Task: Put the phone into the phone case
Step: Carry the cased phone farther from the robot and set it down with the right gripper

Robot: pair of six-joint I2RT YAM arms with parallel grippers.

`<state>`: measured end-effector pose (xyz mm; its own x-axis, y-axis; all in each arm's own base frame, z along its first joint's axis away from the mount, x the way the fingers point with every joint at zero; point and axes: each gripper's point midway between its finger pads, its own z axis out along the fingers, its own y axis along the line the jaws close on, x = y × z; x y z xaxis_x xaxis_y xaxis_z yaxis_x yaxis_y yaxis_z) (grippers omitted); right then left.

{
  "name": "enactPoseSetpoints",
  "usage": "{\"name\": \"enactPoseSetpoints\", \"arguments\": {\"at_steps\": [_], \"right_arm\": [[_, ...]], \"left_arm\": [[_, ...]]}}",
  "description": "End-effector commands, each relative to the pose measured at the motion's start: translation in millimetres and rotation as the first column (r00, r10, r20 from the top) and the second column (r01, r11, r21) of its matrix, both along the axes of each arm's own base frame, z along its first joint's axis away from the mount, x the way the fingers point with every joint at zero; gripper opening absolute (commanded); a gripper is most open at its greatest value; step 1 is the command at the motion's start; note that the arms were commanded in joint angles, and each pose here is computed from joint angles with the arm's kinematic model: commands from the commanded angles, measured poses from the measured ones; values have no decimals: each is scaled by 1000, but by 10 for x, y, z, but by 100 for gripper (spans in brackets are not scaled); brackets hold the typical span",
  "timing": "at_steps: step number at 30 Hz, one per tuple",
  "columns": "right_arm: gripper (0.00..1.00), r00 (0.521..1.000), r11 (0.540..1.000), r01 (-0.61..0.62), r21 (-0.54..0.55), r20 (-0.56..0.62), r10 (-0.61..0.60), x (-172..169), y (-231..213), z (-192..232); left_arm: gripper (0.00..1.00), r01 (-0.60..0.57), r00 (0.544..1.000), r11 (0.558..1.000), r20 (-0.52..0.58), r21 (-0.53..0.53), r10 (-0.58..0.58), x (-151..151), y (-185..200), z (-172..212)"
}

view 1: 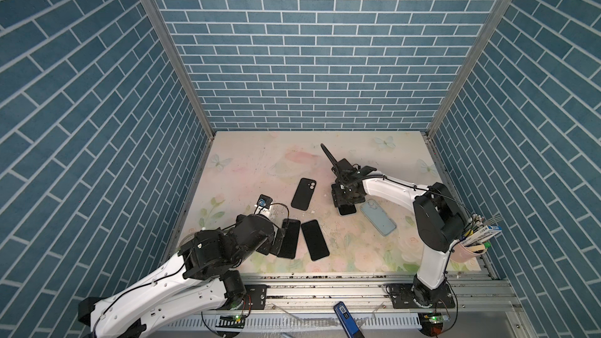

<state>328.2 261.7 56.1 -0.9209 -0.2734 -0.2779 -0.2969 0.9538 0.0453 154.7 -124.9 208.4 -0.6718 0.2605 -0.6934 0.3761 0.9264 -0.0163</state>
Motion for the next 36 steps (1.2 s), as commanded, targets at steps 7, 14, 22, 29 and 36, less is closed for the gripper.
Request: {"name": "enactPoseSetpoints", "arguments": {"at_steps": [7,14,22,29,36], "right_arm": [[78,998,994,-55,-95,27,57,758,-5,-20],[78,998,994,-66,-82,4,66,963,37,-121],[96,997,992,-77,-98,21,79,999,14,-80],[97,992,997,-36,-65,120,43,645,-292,411],[94,996,999,43,-8,79,-42,-148,-903,435]], "left_arm": [[100,-17,999,999,39,-30,18,-6,83,109],[100,-37,998,999,57,-28,38,17,124,136],[100,-41,996,997,77,-61,46,18,159,203],[100,-48,996,995,70,-83,53,46,150,210],[100,-69,995,990,58,-125,76,77,166,219]]}}
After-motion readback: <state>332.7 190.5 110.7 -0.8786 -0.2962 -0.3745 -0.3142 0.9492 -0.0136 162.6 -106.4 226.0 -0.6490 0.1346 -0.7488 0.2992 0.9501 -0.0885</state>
